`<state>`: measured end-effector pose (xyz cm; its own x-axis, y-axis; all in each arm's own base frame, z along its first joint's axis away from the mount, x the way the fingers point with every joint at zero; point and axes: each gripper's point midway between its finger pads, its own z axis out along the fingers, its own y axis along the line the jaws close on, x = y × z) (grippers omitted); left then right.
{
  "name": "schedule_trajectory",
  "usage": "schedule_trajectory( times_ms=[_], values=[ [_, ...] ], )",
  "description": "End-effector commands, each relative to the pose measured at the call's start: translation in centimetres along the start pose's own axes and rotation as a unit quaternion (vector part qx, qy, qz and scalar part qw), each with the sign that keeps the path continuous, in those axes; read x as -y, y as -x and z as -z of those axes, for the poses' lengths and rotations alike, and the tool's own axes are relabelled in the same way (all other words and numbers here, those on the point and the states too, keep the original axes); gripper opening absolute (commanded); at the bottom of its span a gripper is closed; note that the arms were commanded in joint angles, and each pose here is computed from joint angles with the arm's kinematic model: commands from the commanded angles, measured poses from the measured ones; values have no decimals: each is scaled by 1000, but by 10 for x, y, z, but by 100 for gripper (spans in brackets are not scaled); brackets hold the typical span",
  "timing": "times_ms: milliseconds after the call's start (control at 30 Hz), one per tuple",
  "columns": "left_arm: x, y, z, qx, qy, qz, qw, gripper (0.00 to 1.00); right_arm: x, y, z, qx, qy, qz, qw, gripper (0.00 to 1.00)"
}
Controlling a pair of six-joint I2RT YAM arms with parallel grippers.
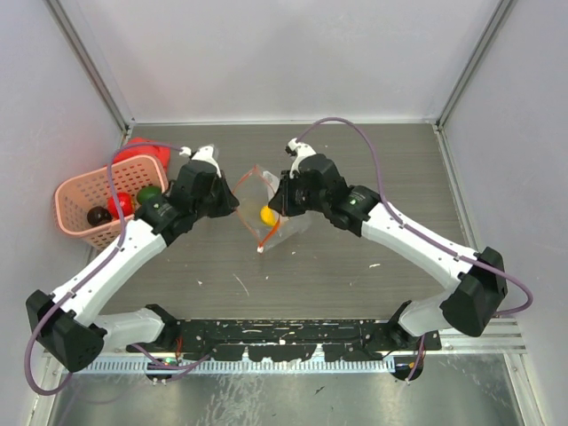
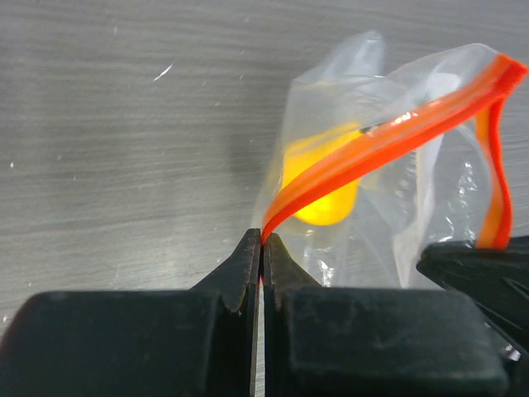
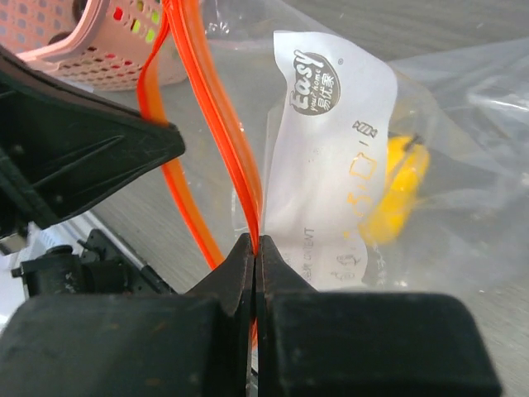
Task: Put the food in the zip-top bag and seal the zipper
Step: Adjust the zipper food storage bag at the center of the board.
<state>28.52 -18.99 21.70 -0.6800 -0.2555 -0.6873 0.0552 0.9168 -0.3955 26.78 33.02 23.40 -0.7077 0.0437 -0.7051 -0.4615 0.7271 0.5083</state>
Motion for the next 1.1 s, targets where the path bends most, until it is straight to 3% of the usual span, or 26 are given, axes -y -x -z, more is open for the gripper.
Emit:
schedule_trajectory(
  times_ms=[0, 300, 800, 1067],
  values=[
    [31, 45, 32, 52, -55, -18, 997, 0, 1, 50, 38, 64, -51, 57, 995, 0],
    [75, 65, 76, 37, -138, -40, 989, 0, 63, 86, 77, 90, -261, 129, 952, 0],
    [92, 35, 51, -19, -171, -35, 984, 0, 64, 75, 59, 81, -239, 138, 958, 1],
    [98, 34, 51, -17, -193, -59, 979, 0, 45, 84, 59, 103, -187, 169, 962, 40]
  ],
)
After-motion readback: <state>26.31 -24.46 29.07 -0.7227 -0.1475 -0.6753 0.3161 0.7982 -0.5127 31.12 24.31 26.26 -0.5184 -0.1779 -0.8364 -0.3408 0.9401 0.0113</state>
